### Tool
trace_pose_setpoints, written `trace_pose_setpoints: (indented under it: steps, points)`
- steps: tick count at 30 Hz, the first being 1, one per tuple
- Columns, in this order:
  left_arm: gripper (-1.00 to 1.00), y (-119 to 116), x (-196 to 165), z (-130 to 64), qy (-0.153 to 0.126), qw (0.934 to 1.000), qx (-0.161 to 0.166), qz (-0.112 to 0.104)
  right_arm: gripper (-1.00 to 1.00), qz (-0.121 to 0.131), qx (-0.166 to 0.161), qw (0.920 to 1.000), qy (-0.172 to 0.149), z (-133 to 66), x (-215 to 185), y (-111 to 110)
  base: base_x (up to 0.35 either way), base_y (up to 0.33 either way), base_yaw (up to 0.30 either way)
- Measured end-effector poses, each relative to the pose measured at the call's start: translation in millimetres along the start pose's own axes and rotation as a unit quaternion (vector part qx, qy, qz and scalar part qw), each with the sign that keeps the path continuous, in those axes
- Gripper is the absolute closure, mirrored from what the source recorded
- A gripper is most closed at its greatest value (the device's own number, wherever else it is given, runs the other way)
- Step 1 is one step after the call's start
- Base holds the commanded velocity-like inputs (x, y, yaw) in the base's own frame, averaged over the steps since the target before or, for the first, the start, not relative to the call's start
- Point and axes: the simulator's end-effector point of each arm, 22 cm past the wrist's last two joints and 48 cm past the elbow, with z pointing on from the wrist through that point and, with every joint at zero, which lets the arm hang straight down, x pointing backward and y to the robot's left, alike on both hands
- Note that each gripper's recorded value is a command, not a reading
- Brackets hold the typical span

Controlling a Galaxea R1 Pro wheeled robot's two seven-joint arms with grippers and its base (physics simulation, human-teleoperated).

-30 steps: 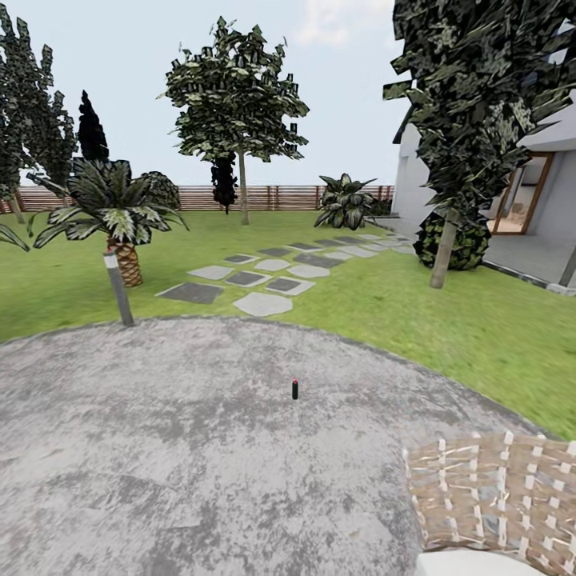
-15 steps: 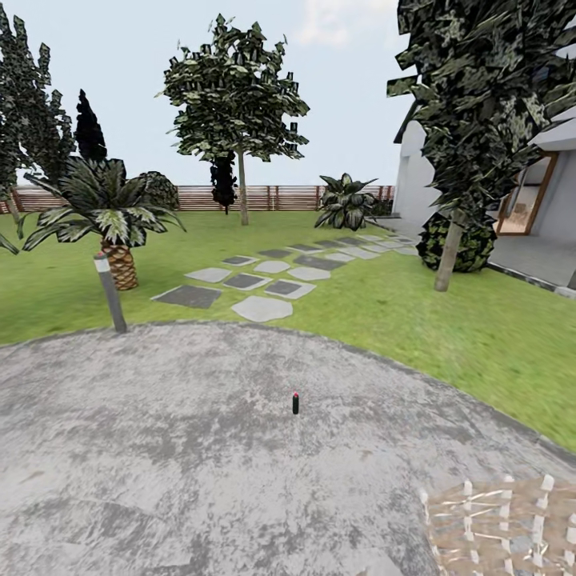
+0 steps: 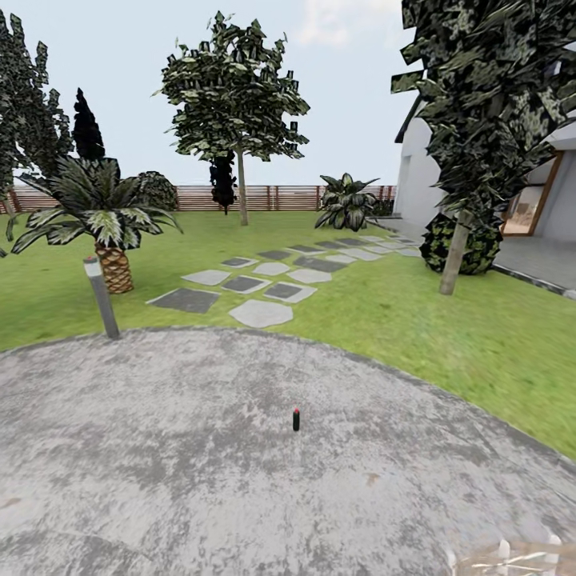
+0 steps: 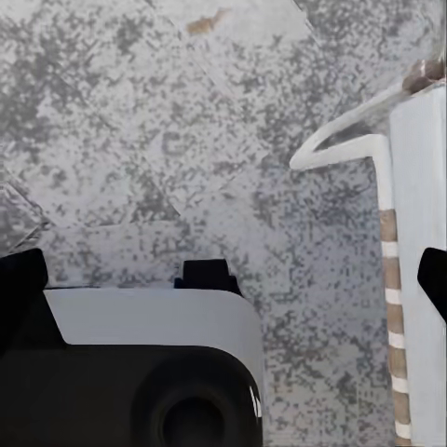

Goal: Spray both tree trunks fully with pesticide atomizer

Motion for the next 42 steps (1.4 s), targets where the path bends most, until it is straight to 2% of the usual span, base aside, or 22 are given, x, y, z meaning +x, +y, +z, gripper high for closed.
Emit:
trace_pose_setpoints:
  steps: [42]
  points:
    - [-1.0,0.0,0.0,0.0,0.0,1.0,0.0,0.0,-1.0,-0.002,0.0,1.0,0.0,0.0,0.0,0.1,0.333,0.0,0.0]
